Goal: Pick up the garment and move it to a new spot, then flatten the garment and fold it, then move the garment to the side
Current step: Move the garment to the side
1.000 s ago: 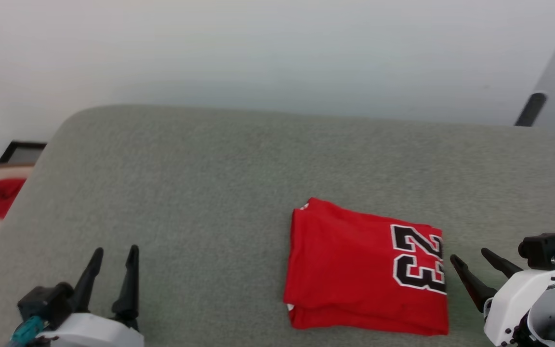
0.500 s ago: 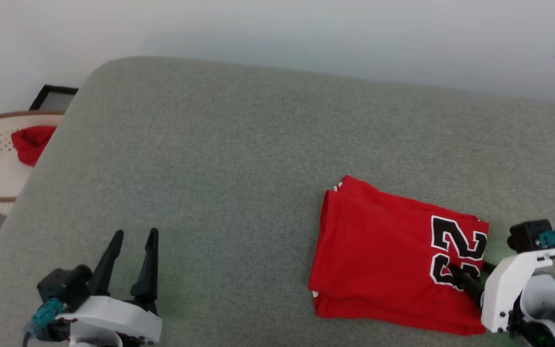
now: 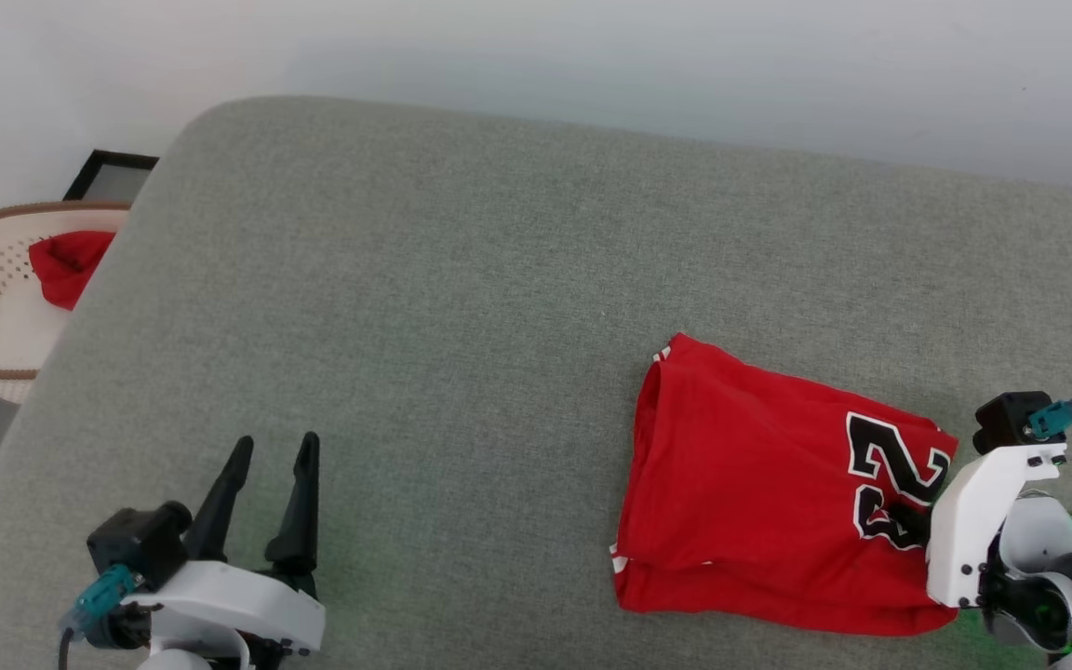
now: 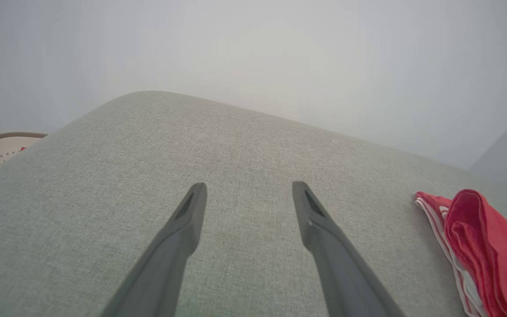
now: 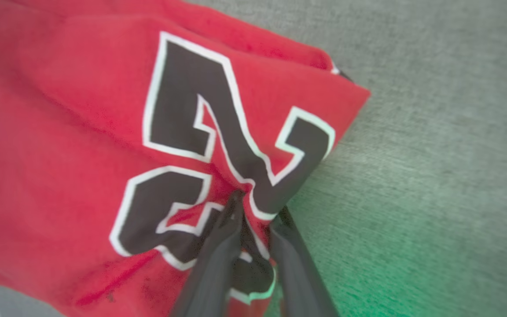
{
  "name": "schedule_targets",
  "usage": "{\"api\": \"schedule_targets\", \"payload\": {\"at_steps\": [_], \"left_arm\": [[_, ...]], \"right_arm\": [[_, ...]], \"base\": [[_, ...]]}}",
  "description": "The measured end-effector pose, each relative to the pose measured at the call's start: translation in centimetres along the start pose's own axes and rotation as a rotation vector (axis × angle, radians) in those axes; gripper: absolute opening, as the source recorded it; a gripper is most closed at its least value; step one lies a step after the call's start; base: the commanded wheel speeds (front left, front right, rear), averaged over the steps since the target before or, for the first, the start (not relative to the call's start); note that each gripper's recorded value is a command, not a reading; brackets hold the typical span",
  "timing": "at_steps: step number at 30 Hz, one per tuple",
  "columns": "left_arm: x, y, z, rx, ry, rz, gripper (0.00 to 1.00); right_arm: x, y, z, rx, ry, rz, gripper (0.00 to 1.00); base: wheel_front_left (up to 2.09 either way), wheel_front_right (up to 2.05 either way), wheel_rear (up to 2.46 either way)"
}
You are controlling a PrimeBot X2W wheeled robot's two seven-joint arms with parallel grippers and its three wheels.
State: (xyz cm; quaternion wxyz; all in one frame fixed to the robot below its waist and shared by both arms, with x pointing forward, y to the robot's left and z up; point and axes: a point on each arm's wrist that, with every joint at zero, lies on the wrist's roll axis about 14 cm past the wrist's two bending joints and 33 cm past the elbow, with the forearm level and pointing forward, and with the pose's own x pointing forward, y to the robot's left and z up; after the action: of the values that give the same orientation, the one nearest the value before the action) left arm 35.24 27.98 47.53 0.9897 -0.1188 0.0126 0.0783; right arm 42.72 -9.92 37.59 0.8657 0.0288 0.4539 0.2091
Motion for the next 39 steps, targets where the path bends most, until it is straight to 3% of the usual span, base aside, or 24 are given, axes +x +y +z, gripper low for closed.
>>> {"api": "schedule_targets", "payload": {"at_steps": [6,16,27,39], "left_arm": [[0.2,0.0,0.0,-0.006,-0.002,-0.002,1.0],[1.2,-2.2,0.4,-0.003,-0.02,-0.069,1.0],[4.3,-7.4,0.2,0.005,-0.027,-0.218,1.0],[8.0,-13.2,-1.3,0.014,0.002,-0.387,1.0]], "right_arm": [[-0.6,0.0,0.6,0.03,0.0,0.003,0.0],[-3.9,-2.1,3.2,-0.033,-0.051,-0.061,0.0],[-9.7,-9.2,6.2,-0.089,-0.12,-0.256,0.0],[-14.4,-16.5,6.5,-0.049,-0.195,-0.435,0.0]], "base": [[0.0,0.0,0.0],[0.0,0.0,0.0],[0.0,0.0,0.0],[0.0,0.0,0.0]]}}
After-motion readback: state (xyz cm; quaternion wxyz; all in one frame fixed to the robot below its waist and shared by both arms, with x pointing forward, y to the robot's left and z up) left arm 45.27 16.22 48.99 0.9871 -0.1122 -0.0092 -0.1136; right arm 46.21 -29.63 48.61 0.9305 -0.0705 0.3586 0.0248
